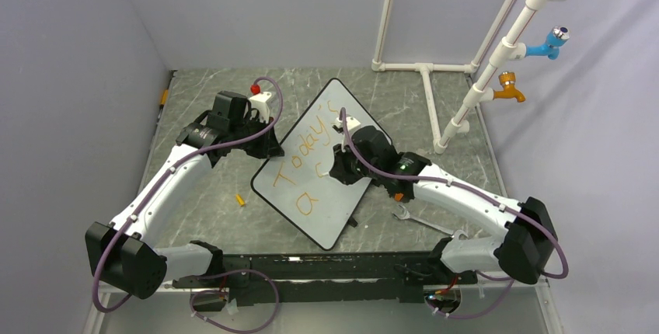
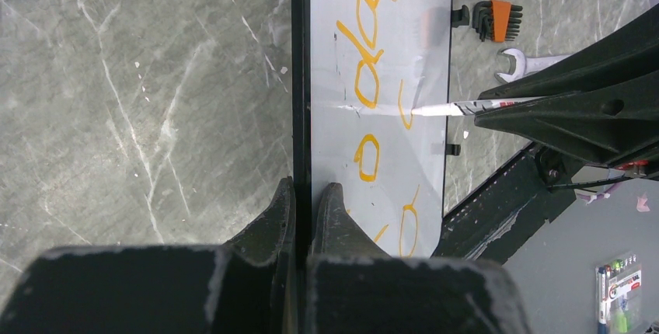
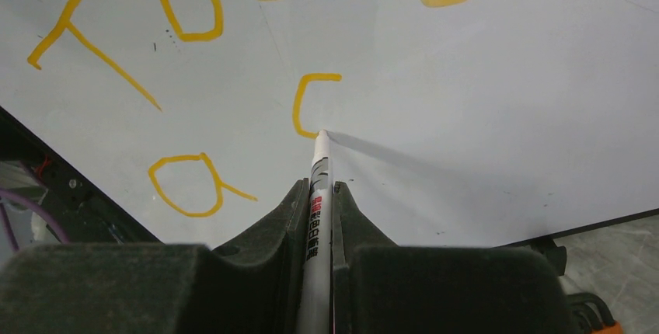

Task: Write a sentence on the whiteboard

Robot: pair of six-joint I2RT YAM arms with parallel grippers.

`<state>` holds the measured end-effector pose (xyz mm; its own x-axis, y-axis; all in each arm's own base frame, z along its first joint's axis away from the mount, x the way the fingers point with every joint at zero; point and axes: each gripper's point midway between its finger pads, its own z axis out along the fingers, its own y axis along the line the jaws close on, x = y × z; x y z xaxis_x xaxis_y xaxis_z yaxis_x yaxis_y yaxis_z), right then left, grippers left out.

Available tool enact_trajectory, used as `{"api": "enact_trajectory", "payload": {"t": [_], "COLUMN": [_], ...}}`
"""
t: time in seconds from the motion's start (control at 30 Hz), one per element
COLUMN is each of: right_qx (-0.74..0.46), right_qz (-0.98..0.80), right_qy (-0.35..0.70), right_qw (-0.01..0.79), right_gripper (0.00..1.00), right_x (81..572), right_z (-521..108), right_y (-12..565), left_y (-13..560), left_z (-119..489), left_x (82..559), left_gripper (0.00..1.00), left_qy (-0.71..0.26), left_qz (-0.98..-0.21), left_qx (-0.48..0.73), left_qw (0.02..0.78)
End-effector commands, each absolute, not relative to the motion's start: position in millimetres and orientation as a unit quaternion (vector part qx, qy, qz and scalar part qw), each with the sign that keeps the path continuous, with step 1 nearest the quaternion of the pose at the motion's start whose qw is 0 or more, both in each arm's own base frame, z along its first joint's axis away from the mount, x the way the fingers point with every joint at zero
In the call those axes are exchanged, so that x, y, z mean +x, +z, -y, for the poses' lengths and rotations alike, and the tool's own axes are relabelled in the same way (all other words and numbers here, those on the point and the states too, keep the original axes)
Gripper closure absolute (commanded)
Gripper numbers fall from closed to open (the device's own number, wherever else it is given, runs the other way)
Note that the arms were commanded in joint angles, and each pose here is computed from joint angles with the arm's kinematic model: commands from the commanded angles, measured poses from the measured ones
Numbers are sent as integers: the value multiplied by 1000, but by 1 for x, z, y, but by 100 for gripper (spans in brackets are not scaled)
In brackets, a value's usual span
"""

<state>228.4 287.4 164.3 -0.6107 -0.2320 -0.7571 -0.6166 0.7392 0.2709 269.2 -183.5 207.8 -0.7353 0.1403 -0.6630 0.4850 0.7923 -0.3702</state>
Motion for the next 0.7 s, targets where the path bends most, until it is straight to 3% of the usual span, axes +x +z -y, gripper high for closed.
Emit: {"api": "enact_trajectory", "payload": {"t": [0.0,0.67], "right_qx": [-240,-249], "right_qz": [-855,-845], "right_qy": [238,241], "right_qw": [394,408], "right_gripper": [100,100], "right_x": [246,261], "right_z": [-288,-303], "right_y": [179,195], "left_y": [197,198], "left_z": [154,155], "left_x": [285,285], "left_gripper": [100,100], "left_qy": [-178,-178], "left_qz": [-901,-901], "left_qx": [187,189], "left_qw": [349,348]}}
